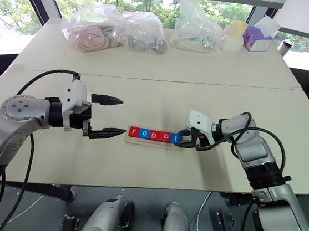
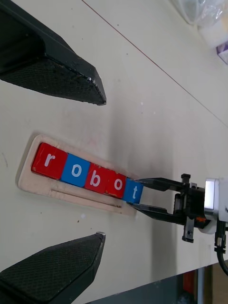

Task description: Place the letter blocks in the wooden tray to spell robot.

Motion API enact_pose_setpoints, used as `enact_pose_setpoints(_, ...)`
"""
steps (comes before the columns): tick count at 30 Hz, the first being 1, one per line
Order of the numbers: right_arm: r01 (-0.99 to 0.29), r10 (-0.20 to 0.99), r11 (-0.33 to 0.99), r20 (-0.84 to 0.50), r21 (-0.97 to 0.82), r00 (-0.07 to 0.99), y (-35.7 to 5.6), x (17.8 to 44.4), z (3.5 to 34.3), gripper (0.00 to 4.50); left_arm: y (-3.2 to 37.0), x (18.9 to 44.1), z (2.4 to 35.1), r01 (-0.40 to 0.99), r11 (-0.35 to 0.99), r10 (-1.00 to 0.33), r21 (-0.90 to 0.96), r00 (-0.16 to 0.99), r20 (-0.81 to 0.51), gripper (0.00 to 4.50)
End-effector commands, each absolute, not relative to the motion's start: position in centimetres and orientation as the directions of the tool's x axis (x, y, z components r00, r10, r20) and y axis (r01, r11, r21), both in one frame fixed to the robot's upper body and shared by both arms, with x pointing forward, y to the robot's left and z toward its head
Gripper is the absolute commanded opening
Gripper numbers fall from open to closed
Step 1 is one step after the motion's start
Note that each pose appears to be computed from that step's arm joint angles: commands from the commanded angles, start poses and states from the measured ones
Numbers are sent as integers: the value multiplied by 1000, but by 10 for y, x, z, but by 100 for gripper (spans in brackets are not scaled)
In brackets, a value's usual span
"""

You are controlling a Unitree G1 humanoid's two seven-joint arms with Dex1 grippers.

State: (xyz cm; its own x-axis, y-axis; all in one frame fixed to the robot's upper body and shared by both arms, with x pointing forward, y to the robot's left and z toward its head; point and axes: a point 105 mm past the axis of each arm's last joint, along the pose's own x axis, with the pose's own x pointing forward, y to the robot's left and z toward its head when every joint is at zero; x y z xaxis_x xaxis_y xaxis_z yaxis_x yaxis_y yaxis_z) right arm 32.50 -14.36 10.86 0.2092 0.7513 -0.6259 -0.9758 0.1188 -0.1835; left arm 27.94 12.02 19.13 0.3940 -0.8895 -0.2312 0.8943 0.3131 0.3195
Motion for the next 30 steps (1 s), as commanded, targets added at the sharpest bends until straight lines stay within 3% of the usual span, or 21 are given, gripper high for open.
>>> enact_pose_setpoints(1, -972, 759, 90, -616, -219, 209, -137, 327, 118, 111, 117, 275, 201, 887, 303, -899, 349, 388, -205, 450)
enact_pose_setpoints(6, -973, 760, 98, -616, -210, 210, -137, 327, 117, 111, 117, 276, 201, 887, 302, -899, 350, 386, -204, 450)
enact_pose_setpoints(13, -970, 759, 103, -613, -221, 220, -136, 330, 121, 445, 117, 277, 202, 887, 303, -899, 349, 387, -203, 450)
enact_pose_setpoints(25, -944, 784, 195, -536, -264, 312, -141, 342, 146, 445, 115, 278, 202, 886, 304, -901, 350, 387, -198, 450)
enact_pose_setpoints(30, -929, 760, 230, -542, -291, 358, -150, 348, 142, 445, 114, 279, 202, 887, 301, -903, 350, 384, -196, 450)
